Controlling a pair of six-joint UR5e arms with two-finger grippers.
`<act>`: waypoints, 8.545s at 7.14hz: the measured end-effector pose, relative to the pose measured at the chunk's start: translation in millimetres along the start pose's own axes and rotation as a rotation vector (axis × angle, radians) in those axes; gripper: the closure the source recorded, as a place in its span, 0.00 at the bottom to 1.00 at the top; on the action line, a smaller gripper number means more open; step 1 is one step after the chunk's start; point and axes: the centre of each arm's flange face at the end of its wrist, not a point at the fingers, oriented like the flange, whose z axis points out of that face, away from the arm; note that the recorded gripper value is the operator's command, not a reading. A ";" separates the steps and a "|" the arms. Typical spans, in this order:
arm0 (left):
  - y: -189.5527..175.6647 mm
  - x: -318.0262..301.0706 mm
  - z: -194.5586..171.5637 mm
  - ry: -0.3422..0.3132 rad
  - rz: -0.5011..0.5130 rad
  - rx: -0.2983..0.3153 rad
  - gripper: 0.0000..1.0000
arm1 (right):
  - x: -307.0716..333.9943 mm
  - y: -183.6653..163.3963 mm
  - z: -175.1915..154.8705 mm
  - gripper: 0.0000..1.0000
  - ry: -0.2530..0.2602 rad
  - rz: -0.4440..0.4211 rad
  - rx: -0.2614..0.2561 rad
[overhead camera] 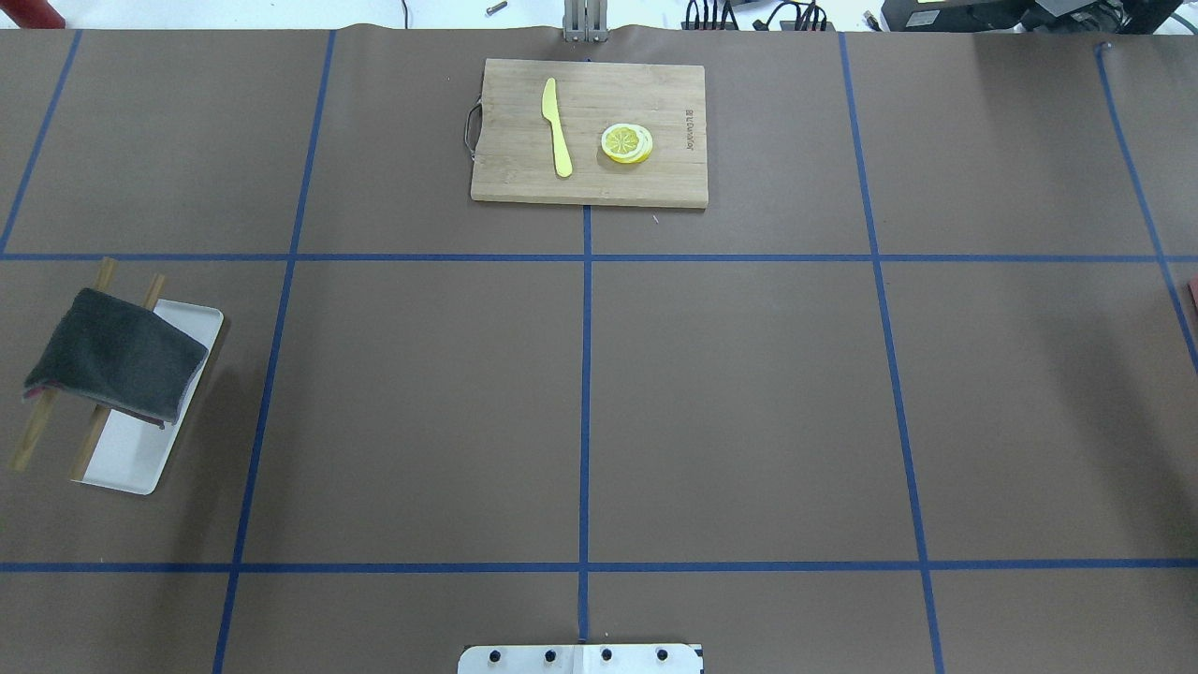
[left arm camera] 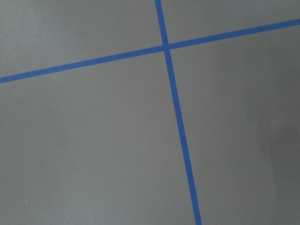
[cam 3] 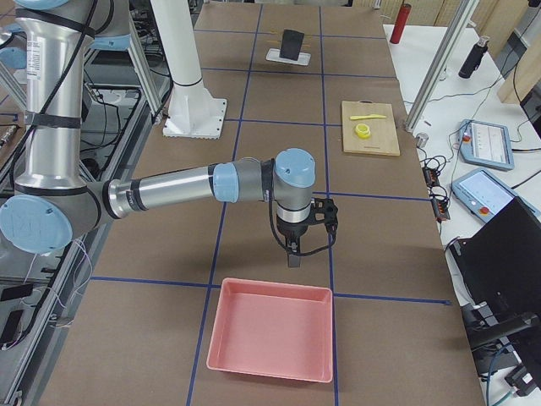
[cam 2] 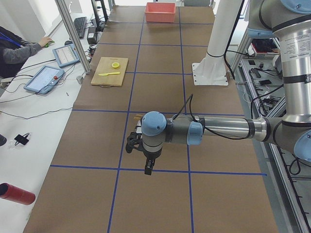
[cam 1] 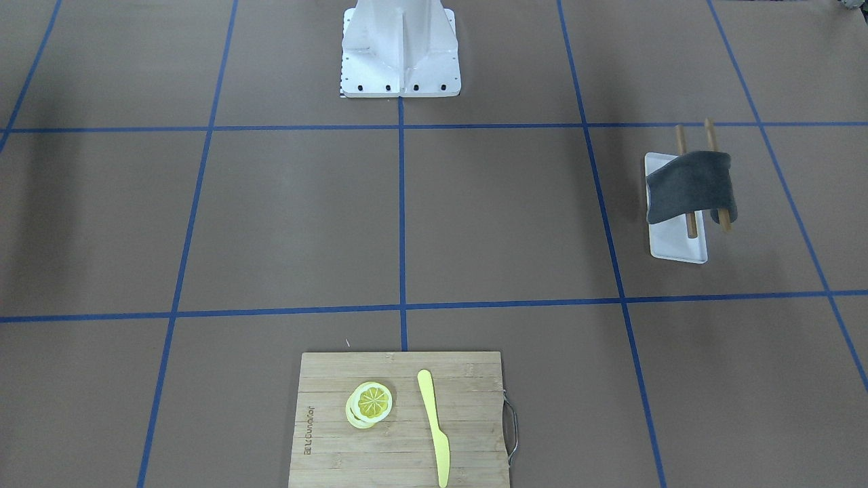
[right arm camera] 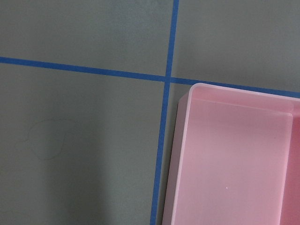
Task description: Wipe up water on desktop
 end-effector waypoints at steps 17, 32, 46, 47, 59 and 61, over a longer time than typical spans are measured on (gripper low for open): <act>-62.8 43.4 -52.5 0.049 0.259 0.292 0.01 | -39.4 10.0 -44.4 0.00 -0.057 -0.070 0.098; -49.5 215.0 62.1 0.291 0.008 0.149 0.55 | -47.4 6.0 -46.2 0.00 -0.038 -0.020 0.109; -44.7 232.6 76.0 0.317 0.064 0.133 1.00 | -48.2 5.6 -45.1 0.00 -0.038 -0.023 0.107; -44.1 232.1 74.6 0.319 0.068 0.139 1.00 | -48.2 5.6 -45.1 0.00 -0.038 -0.023 0.107; -137.4 300.9 -63.4 0.542 -0.298 0.362 1.00 | -186.4 -32.1 -60.9 0.08 -0.198 -0.383 0.428; -158.5 355.7 -67.8 0.601 -0.371 0.366 1.00 | -285.1 -48.3 -65.2 0.06 -0.300 -0.503 0.470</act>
